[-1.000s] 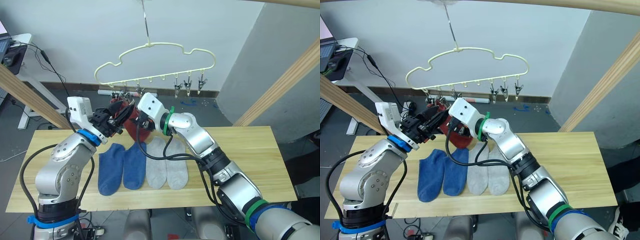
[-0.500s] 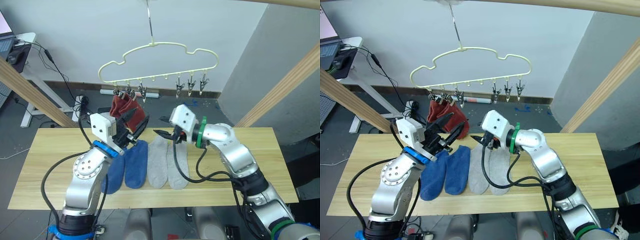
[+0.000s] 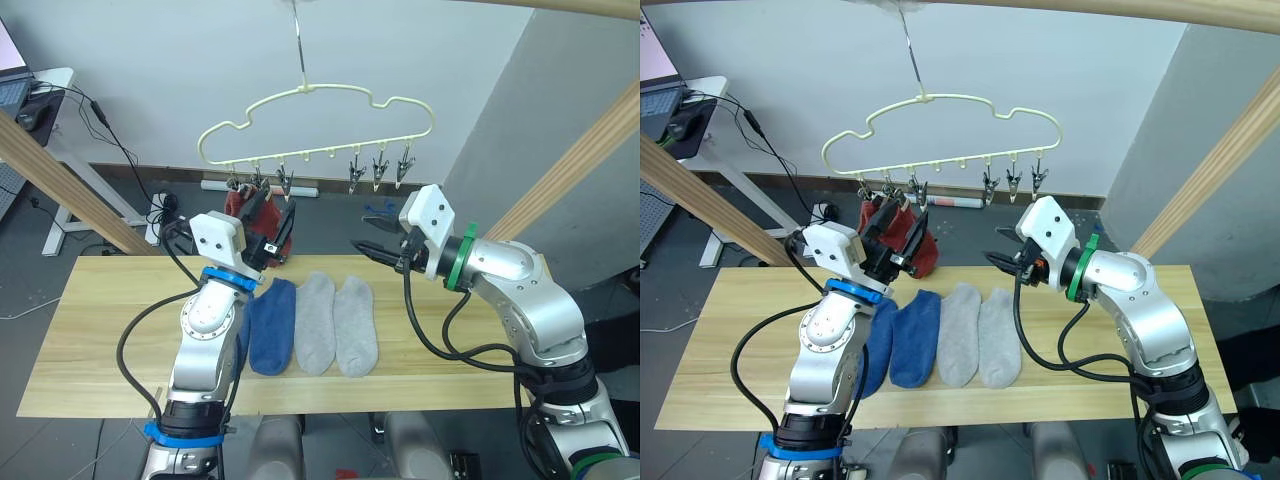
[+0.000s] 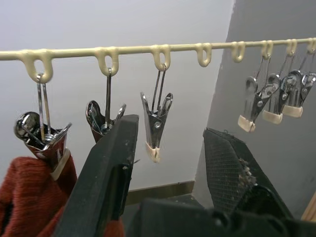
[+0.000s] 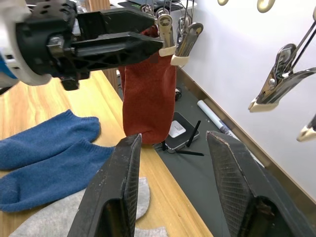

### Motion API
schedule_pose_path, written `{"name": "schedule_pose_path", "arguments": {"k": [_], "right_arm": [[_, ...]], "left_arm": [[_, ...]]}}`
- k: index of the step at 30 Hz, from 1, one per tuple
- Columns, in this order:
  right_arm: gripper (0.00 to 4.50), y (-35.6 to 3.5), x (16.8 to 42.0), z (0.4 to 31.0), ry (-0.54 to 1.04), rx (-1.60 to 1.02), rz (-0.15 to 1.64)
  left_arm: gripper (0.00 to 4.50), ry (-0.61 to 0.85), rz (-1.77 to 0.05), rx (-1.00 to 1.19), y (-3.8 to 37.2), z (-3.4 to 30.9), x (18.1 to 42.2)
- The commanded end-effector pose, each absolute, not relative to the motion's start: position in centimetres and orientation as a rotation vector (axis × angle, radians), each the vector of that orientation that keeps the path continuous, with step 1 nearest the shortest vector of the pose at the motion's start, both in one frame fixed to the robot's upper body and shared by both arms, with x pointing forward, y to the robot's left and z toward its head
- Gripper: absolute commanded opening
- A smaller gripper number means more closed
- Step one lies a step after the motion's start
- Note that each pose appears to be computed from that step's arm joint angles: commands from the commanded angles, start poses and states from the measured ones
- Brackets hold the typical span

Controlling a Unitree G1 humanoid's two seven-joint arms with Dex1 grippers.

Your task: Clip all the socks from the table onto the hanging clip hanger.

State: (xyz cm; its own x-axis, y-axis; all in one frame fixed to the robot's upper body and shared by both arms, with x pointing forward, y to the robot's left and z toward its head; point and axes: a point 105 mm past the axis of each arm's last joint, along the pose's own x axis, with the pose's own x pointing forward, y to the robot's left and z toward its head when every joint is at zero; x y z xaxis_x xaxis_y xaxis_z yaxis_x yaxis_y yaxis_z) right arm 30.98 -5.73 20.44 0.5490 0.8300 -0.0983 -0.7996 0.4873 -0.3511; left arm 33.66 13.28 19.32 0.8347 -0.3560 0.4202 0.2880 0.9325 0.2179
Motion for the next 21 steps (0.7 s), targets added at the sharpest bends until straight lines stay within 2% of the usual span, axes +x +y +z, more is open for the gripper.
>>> {"name": "schedule_pose_path", "arguments": {"k": [1,21], "right_arm": [[2.16,-5.5,30.4,22.1,-0.162,-0.396,0.996],[2.16,-5.7,30.7,23.2,-0.2,-0.381,0.999]], "left_arm": [[2.37,-0.524,-0.323,0.151,13.2,20.4,33.8],[2.37,-0.548,-0.285,0.111,13.6,21.9,36.5]]}}
